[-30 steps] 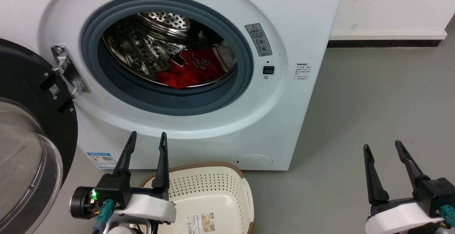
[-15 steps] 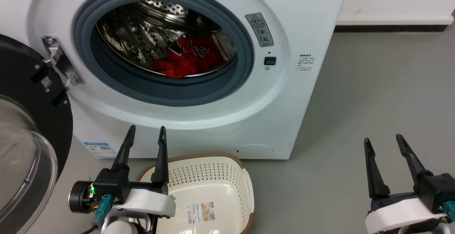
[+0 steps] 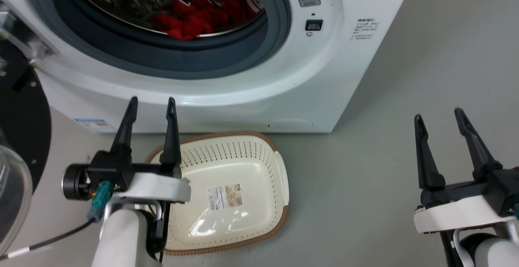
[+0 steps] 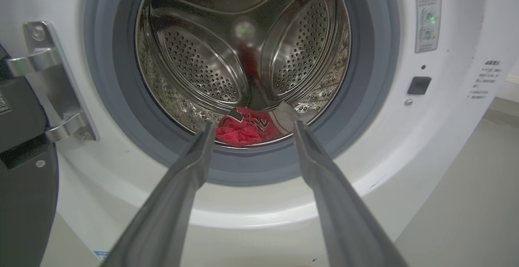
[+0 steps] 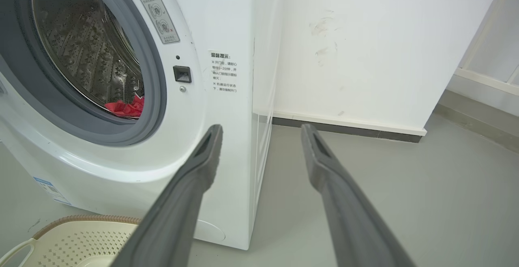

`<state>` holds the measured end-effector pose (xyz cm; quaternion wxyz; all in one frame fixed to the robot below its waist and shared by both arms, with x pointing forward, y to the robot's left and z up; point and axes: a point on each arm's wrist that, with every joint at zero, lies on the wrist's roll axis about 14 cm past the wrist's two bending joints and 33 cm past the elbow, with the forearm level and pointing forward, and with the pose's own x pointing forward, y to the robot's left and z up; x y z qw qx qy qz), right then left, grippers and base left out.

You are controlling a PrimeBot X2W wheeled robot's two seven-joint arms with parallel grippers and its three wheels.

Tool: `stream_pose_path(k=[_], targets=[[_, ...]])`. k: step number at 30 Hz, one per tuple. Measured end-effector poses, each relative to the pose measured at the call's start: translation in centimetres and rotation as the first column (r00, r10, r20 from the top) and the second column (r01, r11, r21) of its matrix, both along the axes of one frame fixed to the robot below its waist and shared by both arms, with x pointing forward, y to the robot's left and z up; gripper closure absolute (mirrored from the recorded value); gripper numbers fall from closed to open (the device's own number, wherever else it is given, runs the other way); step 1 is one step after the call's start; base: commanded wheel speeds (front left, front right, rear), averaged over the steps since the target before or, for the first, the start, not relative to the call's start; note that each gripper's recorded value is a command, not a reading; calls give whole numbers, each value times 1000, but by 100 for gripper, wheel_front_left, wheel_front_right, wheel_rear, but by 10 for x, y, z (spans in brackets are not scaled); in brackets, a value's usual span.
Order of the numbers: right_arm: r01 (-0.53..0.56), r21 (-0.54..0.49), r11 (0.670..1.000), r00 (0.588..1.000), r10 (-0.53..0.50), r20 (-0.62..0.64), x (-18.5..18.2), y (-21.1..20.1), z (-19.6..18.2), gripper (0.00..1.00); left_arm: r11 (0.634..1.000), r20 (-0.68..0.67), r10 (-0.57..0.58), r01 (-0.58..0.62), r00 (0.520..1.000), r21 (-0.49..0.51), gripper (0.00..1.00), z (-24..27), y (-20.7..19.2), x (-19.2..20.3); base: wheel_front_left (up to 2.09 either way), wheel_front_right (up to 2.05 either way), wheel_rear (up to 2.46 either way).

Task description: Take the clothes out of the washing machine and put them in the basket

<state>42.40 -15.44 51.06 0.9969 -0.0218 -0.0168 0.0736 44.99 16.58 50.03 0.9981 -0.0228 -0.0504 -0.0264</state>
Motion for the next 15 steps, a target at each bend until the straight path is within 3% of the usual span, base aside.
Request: stream_pose_path(k=[15], targets=[[18, 9, 1000, 992, -17, -125, 34, -7, -68, 0, 998, -122, -34, 40, 992, 50, 0, -77, 3, 103, 0, 0, 0]])
